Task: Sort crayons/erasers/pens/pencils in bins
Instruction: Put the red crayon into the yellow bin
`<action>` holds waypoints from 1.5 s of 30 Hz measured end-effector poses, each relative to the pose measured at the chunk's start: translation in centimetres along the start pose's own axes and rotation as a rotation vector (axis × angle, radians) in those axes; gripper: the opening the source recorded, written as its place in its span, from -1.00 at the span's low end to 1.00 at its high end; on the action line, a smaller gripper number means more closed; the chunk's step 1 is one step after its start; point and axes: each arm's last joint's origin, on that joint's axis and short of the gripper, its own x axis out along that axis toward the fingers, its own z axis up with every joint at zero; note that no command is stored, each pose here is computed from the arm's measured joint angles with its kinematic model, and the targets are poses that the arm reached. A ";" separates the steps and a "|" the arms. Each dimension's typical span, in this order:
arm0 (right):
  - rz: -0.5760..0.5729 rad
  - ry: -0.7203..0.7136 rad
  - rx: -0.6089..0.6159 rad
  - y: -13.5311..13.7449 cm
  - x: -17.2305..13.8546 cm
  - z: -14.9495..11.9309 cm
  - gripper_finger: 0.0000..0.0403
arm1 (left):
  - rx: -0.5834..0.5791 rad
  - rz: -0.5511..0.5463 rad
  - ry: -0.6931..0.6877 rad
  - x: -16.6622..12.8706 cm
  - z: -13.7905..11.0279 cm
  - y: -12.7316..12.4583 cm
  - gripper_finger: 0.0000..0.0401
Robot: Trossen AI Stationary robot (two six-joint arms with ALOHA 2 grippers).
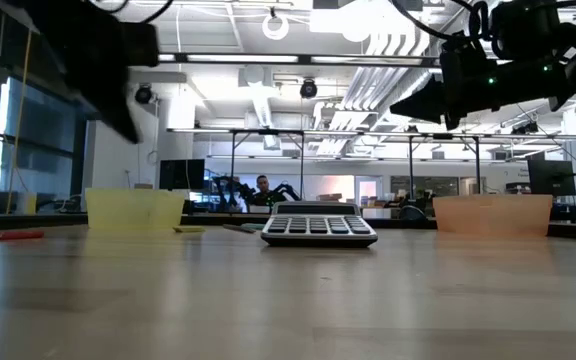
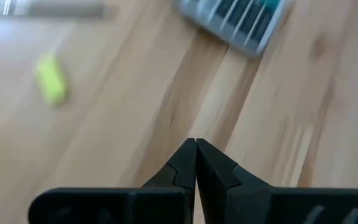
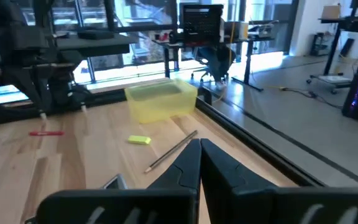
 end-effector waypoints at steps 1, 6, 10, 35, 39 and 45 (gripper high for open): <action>0.004 0.000 -0.004 0.1 0.0 0.1 -1.00 | -0.020 0.024 0.045 -0.4 -0.5 -0.2 -1.00; 0.011 -0.010 -0.037 0.2 0.0 0.2 -1.00 | -0.184 0.104 0.184 -1.2 -2.5 -0.9 -0.99; 0.011 -0.012 -0.036 0.2 0.0 0.3 -1.00 | -0.306 0.151 0.277 -0.9 -4.0 -0.9 -0.93; 0.011 -0.018 -0.036 0.2 0.1 0.3 -1.00 | -0.513 0.238 0.423 3.6 -8.9 2.3 -0.44; 0.011 -0.018 -0.036 0.2 0.1 0.3 -1.00 | -0.516 0.229 0.428 3.9 -9.3 2.5 -0.51; 0.011 -0.018 -0.042 0.2 0.1 0.3 -1.00 | -0.487 0.210 0.440 4.1 -9.5 2.5 -0.61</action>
